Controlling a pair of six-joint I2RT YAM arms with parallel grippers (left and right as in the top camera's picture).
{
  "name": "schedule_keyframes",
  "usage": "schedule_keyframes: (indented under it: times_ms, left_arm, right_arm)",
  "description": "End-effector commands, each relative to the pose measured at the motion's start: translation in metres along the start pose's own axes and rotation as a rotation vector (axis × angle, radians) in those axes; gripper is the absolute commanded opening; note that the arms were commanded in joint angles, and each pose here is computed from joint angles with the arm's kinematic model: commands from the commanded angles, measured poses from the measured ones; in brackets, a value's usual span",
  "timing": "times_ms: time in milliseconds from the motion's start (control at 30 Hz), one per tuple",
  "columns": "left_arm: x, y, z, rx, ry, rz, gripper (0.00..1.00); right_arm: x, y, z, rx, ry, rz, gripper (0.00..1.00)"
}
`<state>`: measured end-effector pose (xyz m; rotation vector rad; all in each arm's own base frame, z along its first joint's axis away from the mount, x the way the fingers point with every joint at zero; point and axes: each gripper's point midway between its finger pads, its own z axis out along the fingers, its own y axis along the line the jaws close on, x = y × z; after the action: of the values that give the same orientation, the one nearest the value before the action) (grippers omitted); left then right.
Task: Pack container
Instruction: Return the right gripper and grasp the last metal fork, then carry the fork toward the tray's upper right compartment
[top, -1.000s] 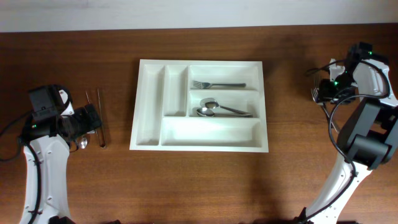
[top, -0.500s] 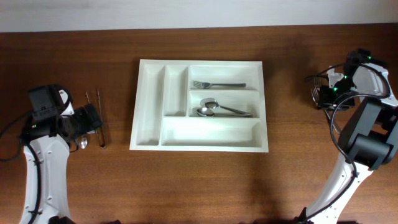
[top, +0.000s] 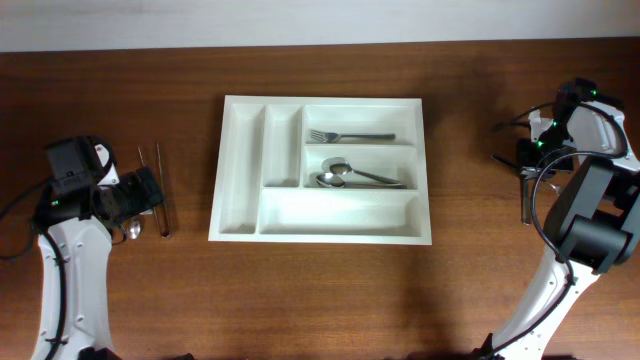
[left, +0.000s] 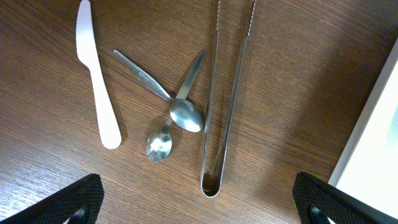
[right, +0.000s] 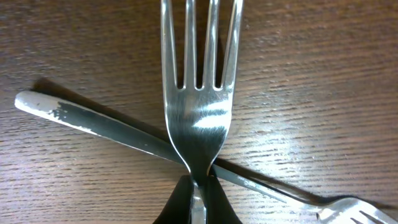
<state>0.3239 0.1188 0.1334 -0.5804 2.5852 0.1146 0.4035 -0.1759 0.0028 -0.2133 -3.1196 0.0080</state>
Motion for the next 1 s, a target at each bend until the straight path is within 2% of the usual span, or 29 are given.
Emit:
schedule_keyframes:
  times_ms: [0,300,533,667,800,967]
  left_arm:
    - [-0.007,-0.001,-0.002,0.010,-0.015,0.008,0.99]
    - [-0.007,-0.001,-0.002,0.010,-0.015,0.008,0.99]
    - [-0.007,-0.001,-0.002,0.010,-0.015,0.008,0.99]
    - [-0.007,-0.001,-0.002,0.010,-0.015,0.008,0.99]
    - [-0.007,-0.001,-0.002,0.010,-0.015,0.008,0.99]
    - [-0.007,-0.001,-0.002,0.010,-0.015,0.008,0.99]
  right_arm:
    - [0.007,-0.006,0.003,0.023,0.025,0.027,0.04]
    - [0.005,0.005,-0.019,-0.029,-0.014,0.052,0.04]
    - [-0.008,0.027,-0.087,-0.080,-0.186,0.016,0.04]
    - [-0.014,0.059,-0.138,-0.109,-0.312,-0.055,0.04]
    - [-0.013,0.116,-0.187,-0.156,-0.440,-0.281,0.04]
    - [-0.009,0.204,-0.215,-0.125,-0.553,-0.746,0.04]
